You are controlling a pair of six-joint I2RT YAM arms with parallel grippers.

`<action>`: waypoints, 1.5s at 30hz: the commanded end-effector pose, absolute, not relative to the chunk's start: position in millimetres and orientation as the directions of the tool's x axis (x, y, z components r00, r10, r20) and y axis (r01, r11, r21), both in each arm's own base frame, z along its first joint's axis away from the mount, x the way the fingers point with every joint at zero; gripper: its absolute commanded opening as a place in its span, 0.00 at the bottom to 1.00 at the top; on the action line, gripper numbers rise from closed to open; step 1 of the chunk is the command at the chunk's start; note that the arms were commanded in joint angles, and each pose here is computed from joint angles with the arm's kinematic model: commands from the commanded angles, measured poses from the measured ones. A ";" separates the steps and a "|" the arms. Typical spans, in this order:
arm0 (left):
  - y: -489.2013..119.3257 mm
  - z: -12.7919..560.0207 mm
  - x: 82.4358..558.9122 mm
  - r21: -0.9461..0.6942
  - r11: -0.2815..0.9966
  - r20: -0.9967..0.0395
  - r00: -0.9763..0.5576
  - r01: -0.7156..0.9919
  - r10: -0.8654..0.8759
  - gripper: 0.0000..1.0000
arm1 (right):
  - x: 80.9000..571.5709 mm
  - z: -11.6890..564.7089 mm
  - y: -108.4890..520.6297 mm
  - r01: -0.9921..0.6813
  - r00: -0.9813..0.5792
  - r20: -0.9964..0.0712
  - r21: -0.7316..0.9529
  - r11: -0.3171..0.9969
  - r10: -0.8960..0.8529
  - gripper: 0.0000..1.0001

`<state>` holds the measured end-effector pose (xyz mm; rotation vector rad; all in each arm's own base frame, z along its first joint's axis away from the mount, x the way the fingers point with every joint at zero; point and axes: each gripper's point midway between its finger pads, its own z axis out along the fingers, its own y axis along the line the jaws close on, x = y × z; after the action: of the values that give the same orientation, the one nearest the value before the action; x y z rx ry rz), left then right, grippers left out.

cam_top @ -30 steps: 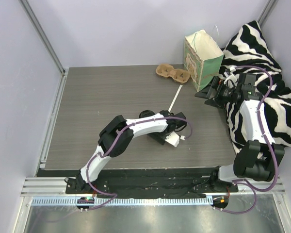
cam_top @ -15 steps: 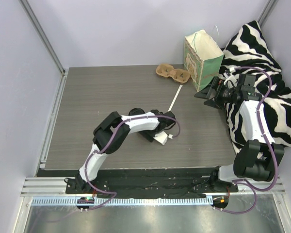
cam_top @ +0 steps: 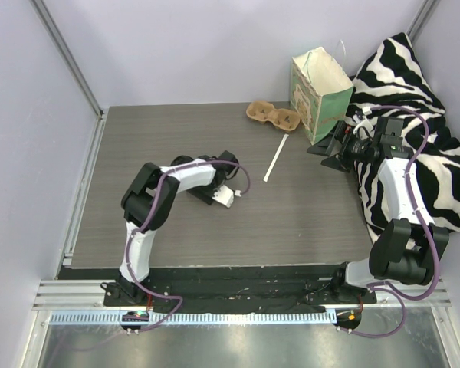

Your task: Pack the takeout coffee

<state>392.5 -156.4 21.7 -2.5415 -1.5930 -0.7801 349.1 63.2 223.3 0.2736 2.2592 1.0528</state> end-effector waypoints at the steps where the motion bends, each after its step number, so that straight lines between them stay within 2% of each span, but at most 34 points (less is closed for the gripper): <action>1: -111.0 11.7 412.4 0.174 -0.492 0.469 0.368 0.853 0.803 0.67 | 353.6 229.5 63.3 -0.098 -0.771 -0.472 0.752 0.652 0.428 1.00; 9: -45.3 2.6 442.3 0.145 -0.480 0.437 0.379 0.865 0.816 0.67 | 356.0 225.9 61.9 -0.088 -0.773 -0.463 0.754 0.651 0.433 1.00; 18: 29.3 -8.6 467.9 0.073 -0.519 0.489 0.423 0.852 0.763 0.66 | 357.5 220.8 61.6 -0.078 -0.778 -0.455 0.754 0.652 0.433 1.00; 29: 85.8 -16.7 518.2 0.115 -0.552 0.516 0.425 0.826 0.744 0.67 | 359.8 214.3 60.5 -0.068 -0.786 -0.442 0.757 0.650 0.433 1.00; 37: 80.3 -6.7 544.0 0.204 -0.585 0.487 0.437 0.785 0.756 0.69 | 361.0 213.8 62.3 -0.077 -0.791 -0.438 0.763 0.641 0.427 1.00; 43: 26.8 26.8 528.1 0.305 -0.628 0.399 0.503 0.716 0.767 0.70 | 357.9 223.1 66.3 -0.119 -0.784 -0.465 0.763 0.635 0.412 1.00; 45: -3.2 27.7 511.2 0.323 -0.616 0.319 0.531 0.718 0.785 0.70 | 357.0 226.2 68.7 -0.136 -0.781 -0.478 0.759 0.637 0.403 1.00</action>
<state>538.5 62.1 31.9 -2.5927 -1.6829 -0.9532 356.8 63.8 208.0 0.2950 2.2843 1.0919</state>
